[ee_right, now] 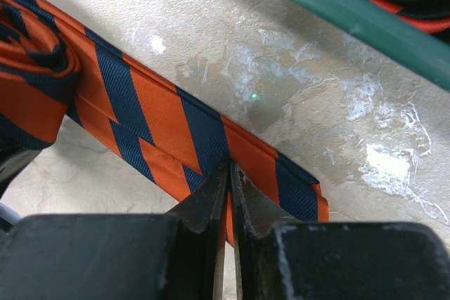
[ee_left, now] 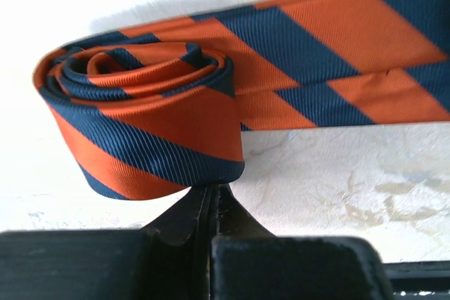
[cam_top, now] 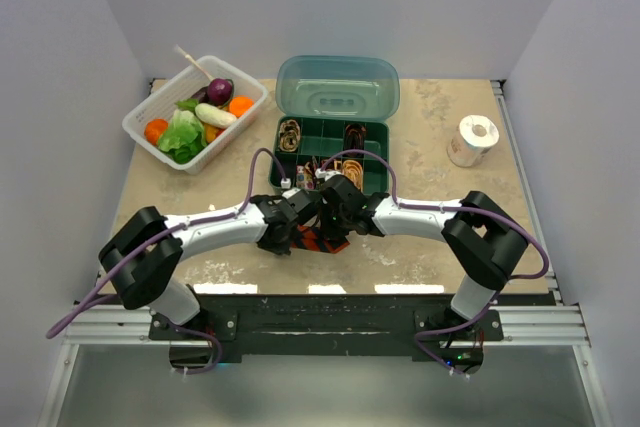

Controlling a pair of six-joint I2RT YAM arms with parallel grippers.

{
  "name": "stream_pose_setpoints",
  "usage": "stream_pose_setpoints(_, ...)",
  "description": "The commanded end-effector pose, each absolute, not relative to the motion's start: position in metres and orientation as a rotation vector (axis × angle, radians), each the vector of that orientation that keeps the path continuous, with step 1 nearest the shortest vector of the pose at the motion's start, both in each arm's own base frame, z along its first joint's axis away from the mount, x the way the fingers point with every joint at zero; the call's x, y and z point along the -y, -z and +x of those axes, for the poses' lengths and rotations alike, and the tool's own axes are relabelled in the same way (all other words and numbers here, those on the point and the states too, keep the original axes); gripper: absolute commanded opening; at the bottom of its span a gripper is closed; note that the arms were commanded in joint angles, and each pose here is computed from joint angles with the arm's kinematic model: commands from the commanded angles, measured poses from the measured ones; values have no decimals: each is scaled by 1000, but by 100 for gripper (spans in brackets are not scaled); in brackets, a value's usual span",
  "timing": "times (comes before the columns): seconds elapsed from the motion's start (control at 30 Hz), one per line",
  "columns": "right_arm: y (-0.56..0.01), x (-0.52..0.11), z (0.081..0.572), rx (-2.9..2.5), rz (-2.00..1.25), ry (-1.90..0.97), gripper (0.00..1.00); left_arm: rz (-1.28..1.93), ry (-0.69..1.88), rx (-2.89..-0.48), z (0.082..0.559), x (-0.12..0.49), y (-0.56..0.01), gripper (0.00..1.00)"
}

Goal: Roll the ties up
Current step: Roll the tie at the center of the board.

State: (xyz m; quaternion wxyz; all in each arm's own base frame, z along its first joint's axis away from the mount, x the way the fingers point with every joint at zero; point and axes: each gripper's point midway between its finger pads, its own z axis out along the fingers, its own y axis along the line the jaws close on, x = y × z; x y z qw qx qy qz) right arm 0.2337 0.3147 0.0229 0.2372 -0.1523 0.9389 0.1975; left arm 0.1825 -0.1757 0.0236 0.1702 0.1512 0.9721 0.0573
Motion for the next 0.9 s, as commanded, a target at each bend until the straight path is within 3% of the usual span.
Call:
stream_pose_setpoints(0.0, -22, -309, 234, -2586, -424, -484, 10, 372, -150, -2668, 207, 190, -39, 0)
stream_pose_setpoints(0.43, -25, -310, 234, -2582, -429, -493, 10, 401, -93, -2702, 199, 196, -42, 0)
stream_pose_setpoints(0.6, -50, -318, 236, -2532, -458, -507, 10, 417, 108, -2653, 190, 205, -78, 1)
stream_pose_setpoints(0.7, -67, -329, 234, -2488, -486, -546, 10, 396, 244, -2581, 193, 211, -108, 18)
stream_pose_setpoints(0.77, -74, -337, 232, -2468, -509, -570, 10, 352, 314, -2517, 200, 212, -127, 45)
stream_pose_setpoints(0.87, -85, -353, 232, -2430, -535, -623, 10, 243, 377, -2454, 217, 205, -137, 62)
